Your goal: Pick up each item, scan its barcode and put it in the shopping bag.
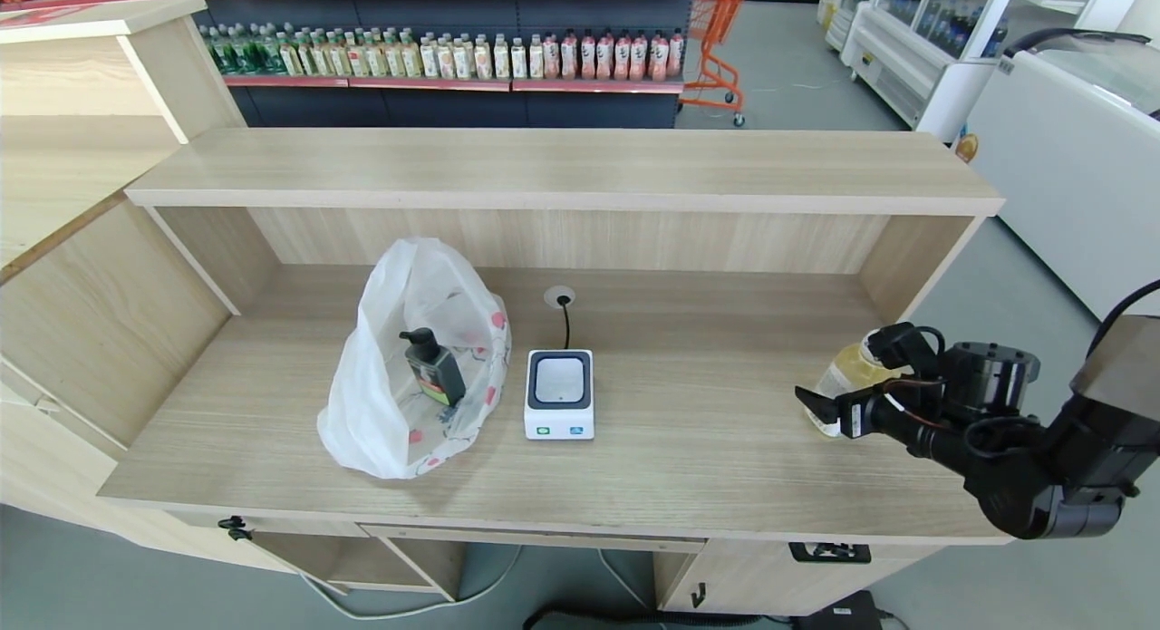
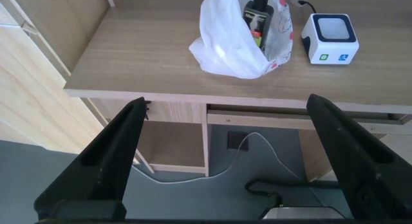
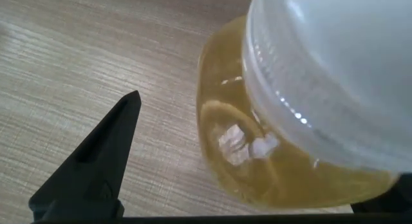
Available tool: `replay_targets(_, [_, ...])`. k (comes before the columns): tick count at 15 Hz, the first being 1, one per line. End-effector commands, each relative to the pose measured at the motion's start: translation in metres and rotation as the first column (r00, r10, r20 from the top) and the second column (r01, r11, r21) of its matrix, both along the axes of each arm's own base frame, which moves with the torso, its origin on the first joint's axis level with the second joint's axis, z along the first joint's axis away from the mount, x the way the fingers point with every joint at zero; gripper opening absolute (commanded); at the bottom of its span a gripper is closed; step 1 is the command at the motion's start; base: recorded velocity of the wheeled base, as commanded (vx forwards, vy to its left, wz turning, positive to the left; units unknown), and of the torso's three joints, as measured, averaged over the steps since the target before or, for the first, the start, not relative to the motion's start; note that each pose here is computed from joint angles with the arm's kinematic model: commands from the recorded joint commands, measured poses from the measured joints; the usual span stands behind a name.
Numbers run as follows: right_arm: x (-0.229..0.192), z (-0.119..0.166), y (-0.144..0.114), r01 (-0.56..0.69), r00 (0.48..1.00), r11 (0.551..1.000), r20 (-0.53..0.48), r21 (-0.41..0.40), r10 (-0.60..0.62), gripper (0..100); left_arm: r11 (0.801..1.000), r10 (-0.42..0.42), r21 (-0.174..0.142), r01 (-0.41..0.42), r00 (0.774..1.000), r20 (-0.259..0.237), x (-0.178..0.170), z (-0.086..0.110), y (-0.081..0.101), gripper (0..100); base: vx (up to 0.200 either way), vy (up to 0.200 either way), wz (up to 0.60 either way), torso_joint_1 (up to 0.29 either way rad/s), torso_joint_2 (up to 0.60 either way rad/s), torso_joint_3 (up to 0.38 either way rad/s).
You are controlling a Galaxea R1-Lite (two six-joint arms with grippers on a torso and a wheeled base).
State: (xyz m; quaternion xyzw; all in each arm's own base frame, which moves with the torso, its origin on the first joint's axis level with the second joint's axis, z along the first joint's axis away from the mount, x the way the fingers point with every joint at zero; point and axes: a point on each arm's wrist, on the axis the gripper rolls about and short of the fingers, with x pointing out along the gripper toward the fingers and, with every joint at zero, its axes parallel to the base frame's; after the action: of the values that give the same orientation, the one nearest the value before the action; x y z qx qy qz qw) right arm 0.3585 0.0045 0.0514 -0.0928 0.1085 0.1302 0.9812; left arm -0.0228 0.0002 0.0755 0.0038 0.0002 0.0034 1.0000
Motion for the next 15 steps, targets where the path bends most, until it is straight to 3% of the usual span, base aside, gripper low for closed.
replay_targets(1, [0.005, -0.005, 0.004, -0.01, 1.0, 1.0, -0.004, 0.003, 0.01, 100, 1.0, 0.001, 0.0, -0.001, 1.0, 0.0, 0.0, 0.0, 0.0, 100, 0.0, 0.0, 0.0, 0.0, 0.0, 0.0])
replay_targets(2, [0.008, -0.005, 0.005, -0.014, 1.0, 1.0, 0.002, 0.003, 0.014, 100, 1.0, 0.001, 0.0, -0.001, 1.0, 0.0, 0.0, 0.0, 0.0, 100, 0.0, 0.0, 0.0, 0.0, 0.0, 0.0])
replay_targets(3, [0.011, -0.002, 0.005, -0.015, 1.0, 1.0, 0.016, 0.001, 0.015, 0, 1.0, 0.001, 0.0, -0.001, 1.0, 0.0, 0.0, 0.0, 0.0, 100, 0.0, 0.0, 0.0, 0.0, 0.0, 0.0])
replay_targets(8, [0.015, -0.001, 0.011, -0.036, 0.998, 0.999, 0.048, -0.01, 0.037, 0, 1.0, -0.001, 0.0, 0.001, 1.0, 0.0, 0.0, 0.0, 0.0, 100, 0.0, 0.0, 0.0, 0.0, 0.0, 0.0])
replay_targets(12, [0.004, -0.007, 0.015, -0.071, 0.996, 0.991, 0.047, -0.117, 0.077, 0, 1.0, -0.001, 0.0, 0.001, 1.0, 0.0, 0.0, 0.0, 0.0, 100, 0.0, 0.0, 0.0, 0.0, 0.0, 0.0])
replay_targets(14, [0.001, 0.002, 0.015, -0.068, 0.996, 0.994, 0.058, -0.091, 0.073, 0, 1.0, 0.001, 0.0, -0.001, 1.0, 0.0, 0.0, 0.0, 0.0, 100, 0.0, 0.0, 0.0, 0.0, 0.0, 0.0])
replay_targets(15, [-0.006, 0.027, 0.018, -0.068, 0.995, 0.997, 0.08, 0.037, 0.065, 0, 1.0, 0.001, 0.0, -0.001, 1.0, 0.0, 0.0, 0.0, 0.0, 100, 0.0, 0.0, 0.0, 0.0, 0.0, 0.0])
